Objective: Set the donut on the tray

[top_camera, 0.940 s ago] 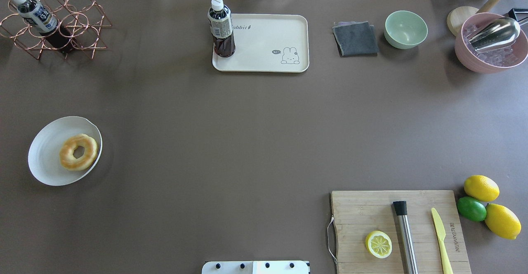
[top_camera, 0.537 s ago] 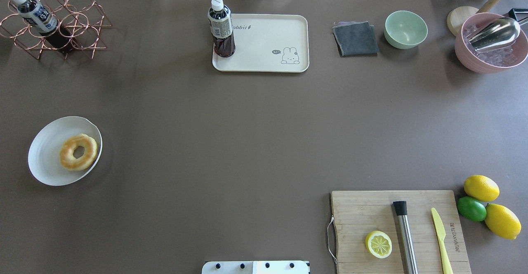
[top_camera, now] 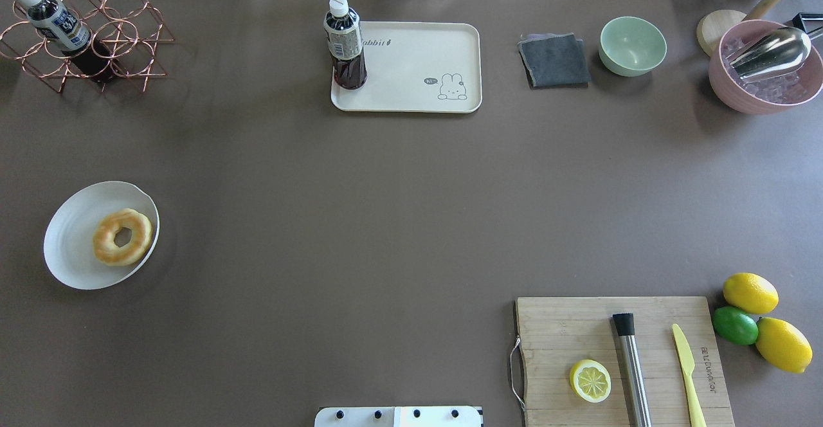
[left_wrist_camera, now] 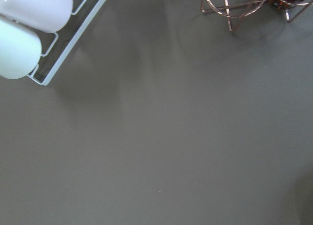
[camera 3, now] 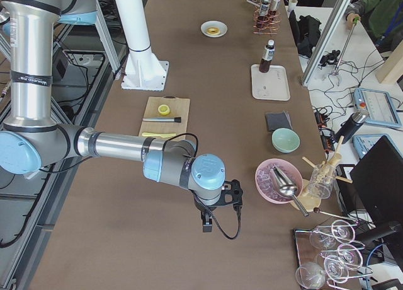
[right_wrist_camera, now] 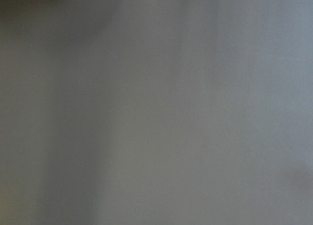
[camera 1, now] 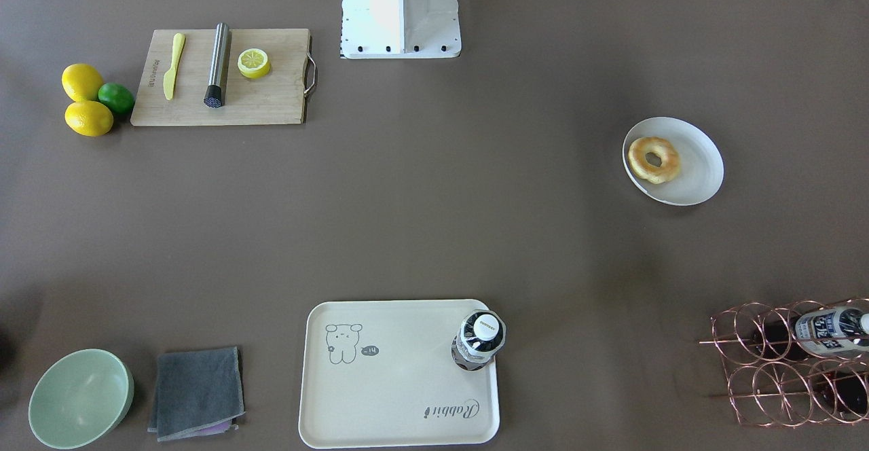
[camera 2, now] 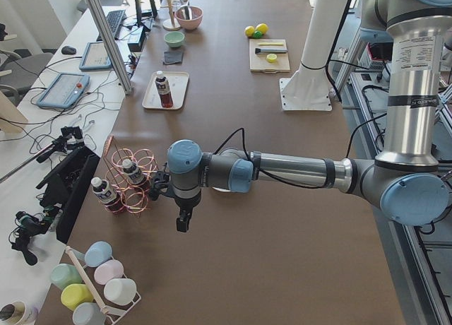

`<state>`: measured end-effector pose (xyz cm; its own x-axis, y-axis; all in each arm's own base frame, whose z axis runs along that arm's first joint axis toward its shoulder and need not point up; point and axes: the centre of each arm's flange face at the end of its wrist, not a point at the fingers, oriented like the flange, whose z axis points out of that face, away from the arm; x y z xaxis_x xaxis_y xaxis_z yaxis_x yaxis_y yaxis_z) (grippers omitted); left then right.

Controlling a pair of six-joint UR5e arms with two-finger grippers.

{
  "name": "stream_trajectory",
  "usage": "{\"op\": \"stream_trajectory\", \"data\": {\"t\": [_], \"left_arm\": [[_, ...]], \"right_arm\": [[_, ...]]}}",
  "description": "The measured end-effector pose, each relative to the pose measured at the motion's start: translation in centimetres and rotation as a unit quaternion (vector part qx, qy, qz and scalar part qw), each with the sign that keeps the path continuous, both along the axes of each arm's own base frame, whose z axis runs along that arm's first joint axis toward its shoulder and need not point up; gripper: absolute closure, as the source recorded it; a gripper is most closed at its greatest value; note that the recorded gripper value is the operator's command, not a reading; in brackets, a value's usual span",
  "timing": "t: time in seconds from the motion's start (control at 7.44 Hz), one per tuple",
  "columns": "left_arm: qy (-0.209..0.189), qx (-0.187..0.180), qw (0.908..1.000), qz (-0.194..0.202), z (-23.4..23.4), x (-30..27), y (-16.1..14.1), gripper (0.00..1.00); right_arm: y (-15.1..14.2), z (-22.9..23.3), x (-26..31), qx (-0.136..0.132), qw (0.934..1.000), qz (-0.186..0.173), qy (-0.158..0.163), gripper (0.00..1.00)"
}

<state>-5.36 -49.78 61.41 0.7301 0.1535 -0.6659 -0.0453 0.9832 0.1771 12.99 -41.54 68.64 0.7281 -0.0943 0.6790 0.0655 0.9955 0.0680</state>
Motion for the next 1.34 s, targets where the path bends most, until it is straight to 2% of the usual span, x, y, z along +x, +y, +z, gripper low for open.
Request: {"op": "stream_trajectory", "data": {"t": [0.13,0.4,0.67,0.94,1.07,1.21,1.34], "left_arm": [[0.034,0.014,0.9993,0.005,-0.9,0.4,0.0,0.02],[0.063,0.053,0.9965,0.013,-2.1,1.7,-0.2,0.02],[0.074,0.051,0.9954,0.030,-2.2,6.1,-0.4,0.02],[0.102,0.044,0.9934,0.028,0.0,13.0,0.0,0.02],[0.125,0.048,0.9907,0.025,2.3,16.2,0.8,0.02],[0.143,0.048,0.9883,0.020,3.4,18.6,1.9,0.03],[0.157,0.049,0.9862,0.018,3.7,20.6,3.0,0.13]], "right_arm": [[0.0,0.0,0.0,0.000,1.0000,0.000,-0.001,0.00],[-0.2,-0.8,-0.2,0.008,0.9999,0.002,-0.013,0.00],[-0.3,-1.6,-0.9,0.023,0.9978,0.006,-0.062,0.00],[0.9,-1.3,-1.7,0.061,0.9947,0.008,-0.083,0.00],[1.1,-1.4,-2.5,0.056,0.9946,0.018,-0.086,0.01],[0.8,-1.8,-3.6,0.038,0.9950,0.029,-0.088,0.01],[0.3,-2.6,-4.9,0.017,0.9952,0.040,-0.088,0.01]]}}
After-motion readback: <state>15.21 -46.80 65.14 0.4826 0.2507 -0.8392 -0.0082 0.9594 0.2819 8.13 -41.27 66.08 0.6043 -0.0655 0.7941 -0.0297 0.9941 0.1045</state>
